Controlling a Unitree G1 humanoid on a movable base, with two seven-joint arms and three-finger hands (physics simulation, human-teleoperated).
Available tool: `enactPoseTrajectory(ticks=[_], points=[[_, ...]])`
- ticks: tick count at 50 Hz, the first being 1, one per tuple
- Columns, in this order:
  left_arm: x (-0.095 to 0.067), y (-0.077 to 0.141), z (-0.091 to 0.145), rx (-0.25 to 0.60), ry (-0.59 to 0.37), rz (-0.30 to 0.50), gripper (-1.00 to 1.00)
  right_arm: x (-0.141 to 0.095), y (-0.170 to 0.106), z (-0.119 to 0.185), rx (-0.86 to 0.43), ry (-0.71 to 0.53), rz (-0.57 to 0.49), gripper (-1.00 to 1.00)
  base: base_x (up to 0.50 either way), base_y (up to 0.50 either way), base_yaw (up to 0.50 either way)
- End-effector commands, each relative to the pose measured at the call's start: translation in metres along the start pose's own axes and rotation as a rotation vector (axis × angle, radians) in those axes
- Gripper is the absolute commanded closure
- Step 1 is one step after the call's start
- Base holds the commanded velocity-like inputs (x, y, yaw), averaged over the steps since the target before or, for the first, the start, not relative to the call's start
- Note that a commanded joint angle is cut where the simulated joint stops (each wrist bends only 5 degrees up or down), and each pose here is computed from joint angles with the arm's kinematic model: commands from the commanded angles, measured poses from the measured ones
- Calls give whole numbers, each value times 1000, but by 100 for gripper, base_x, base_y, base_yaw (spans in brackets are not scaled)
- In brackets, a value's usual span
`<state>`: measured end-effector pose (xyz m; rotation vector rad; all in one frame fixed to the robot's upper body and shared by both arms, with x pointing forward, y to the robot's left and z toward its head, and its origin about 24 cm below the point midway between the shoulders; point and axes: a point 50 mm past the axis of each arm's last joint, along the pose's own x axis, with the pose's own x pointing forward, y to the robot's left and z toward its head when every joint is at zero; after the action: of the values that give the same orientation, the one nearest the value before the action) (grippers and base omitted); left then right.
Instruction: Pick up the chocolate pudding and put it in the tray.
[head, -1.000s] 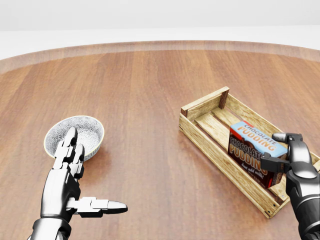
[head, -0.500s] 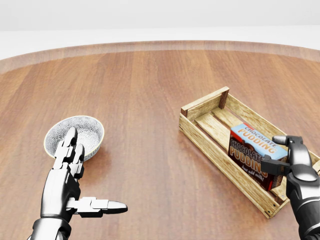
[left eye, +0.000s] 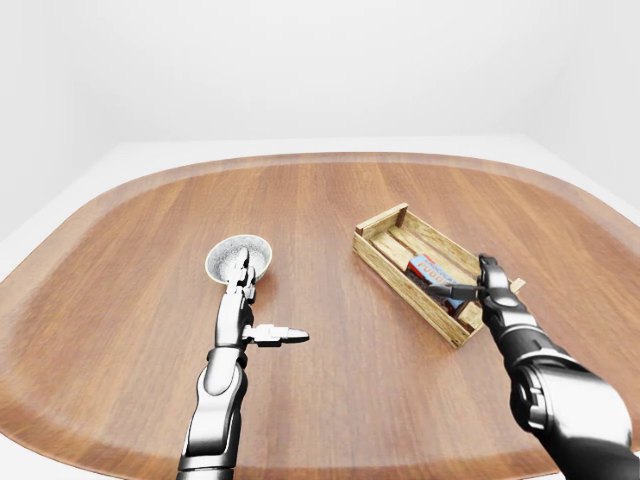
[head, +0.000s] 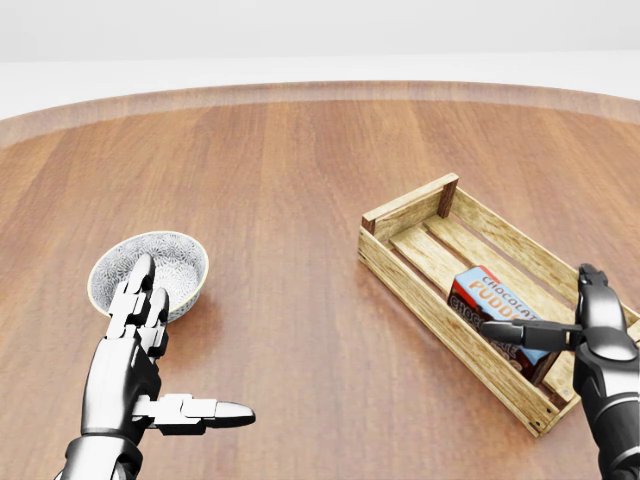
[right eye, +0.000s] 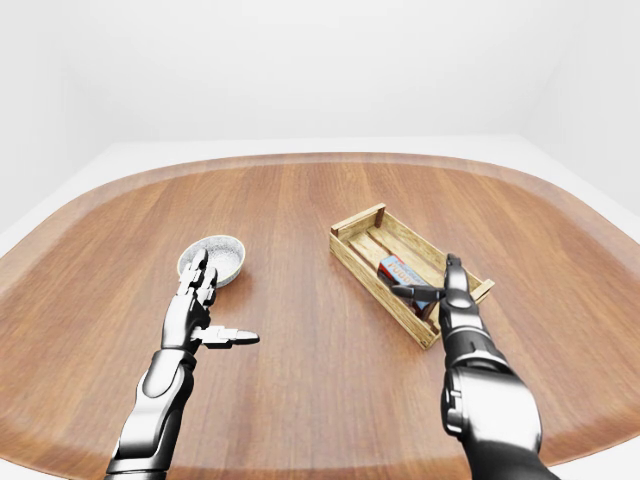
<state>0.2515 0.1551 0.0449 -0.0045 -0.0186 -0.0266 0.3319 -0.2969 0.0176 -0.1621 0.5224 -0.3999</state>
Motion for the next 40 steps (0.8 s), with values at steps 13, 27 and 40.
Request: enactPoseTrajectory(ticks=[13, 27, 40], points=[[0, 0, 0, -1, -1, -3, -100, 1, -1, 16, 12, -44, 7, -100, 0, 0, 0], [0, 0, 0, -1, -1, -2, -100, -3, -13, 89, 28, -234, 12, -100, 0, 0, 0], [0, 0, 0, -1, -1, -2, -100, -25, -24, 148, 55, -484, 13, -100, 0, 0, 0]])
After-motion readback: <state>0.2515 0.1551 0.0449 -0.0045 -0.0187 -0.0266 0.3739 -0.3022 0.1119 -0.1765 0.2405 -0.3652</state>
